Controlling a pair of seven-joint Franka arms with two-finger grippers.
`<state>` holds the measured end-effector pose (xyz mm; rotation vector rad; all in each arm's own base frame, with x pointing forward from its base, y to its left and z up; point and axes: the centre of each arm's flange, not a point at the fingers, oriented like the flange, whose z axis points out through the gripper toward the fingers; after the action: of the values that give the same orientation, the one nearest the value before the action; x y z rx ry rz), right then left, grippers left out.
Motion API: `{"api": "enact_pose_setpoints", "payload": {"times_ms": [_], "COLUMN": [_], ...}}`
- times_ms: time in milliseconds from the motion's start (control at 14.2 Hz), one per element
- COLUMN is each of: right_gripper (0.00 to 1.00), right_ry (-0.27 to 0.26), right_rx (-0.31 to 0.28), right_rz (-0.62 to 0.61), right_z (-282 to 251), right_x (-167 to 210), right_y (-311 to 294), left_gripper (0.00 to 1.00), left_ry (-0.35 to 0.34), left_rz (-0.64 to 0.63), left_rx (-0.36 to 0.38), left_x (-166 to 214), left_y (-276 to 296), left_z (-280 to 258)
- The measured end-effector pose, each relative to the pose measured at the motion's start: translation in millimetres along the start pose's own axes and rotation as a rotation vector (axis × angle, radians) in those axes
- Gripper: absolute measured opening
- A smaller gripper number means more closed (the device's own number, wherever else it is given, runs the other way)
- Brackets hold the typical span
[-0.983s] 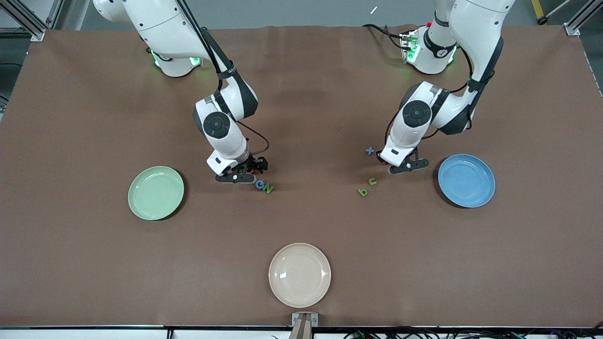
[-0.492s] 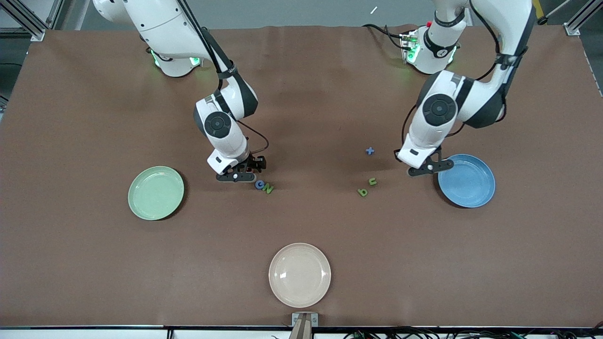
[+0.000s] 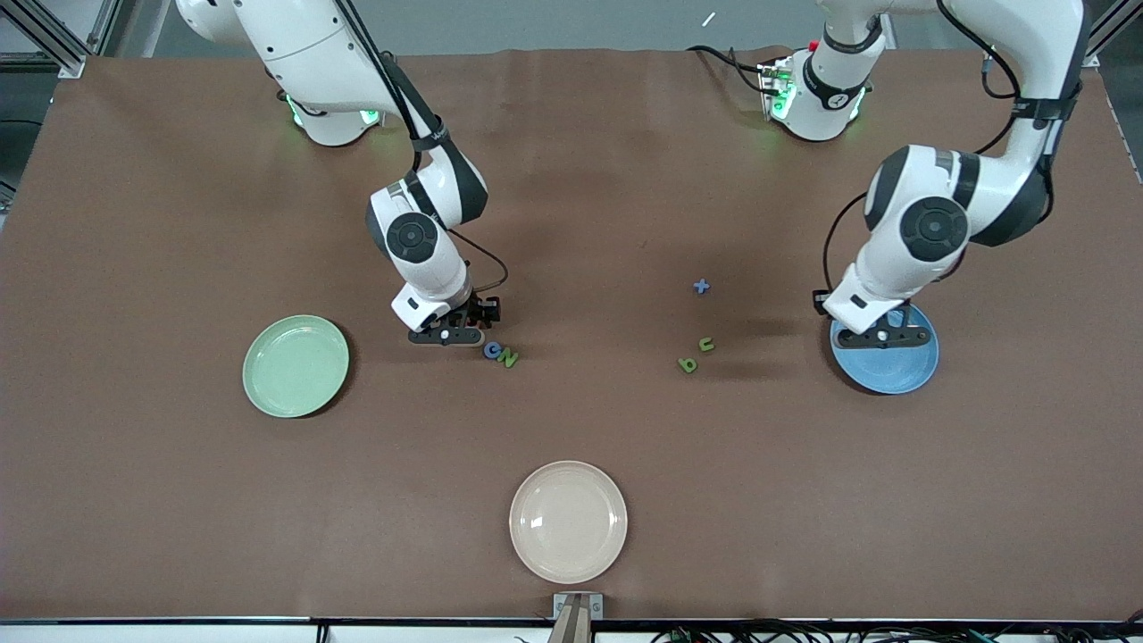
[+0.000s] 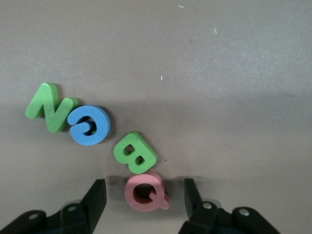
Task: Sort upper and lower case letters into plates
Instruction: 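Carry the m to the blue plate while the right gripper grasps pink Q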
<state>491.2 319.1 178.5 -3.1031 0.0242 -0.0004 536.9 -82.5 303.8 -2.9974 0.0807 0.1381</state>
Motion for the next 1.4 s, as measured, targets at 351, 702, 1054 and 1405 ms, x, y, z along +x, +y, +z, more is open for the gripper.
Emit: {"api": "enact_pose_setpoints", "payload": {"times_ms": [351, 702, 1054, 1405], "right_gripper": [0.66, 0.41, 0.35, 0.35], "right_ry": [-0.001, 0.008, 0.013, -0.044], "right_rx": [-0.003, -0.003, -0.007, -0.024], "right_rz": [-0.001, -0.007, 0.018, 0.004], "right_z": [5, 1, -2, -36], "right_x": [-1, 1, 10, 61], "right_y": [1, 1, 14, 74], "left_gripper": [0.41, 0.41, 0.41, 0.41], "left_ry": [-0.029, 0.003, 0.025, 0.02], "left_rz": [0.062, 0.08, 0.114, 0.145], "left_rx": [-0.019, -0.045, -0.073, -0.088], "left_x": [4, 13, 19, 15], "left_y": [-70, -93, -108, -134], "left_z": [21, 55, 99, 122]}}
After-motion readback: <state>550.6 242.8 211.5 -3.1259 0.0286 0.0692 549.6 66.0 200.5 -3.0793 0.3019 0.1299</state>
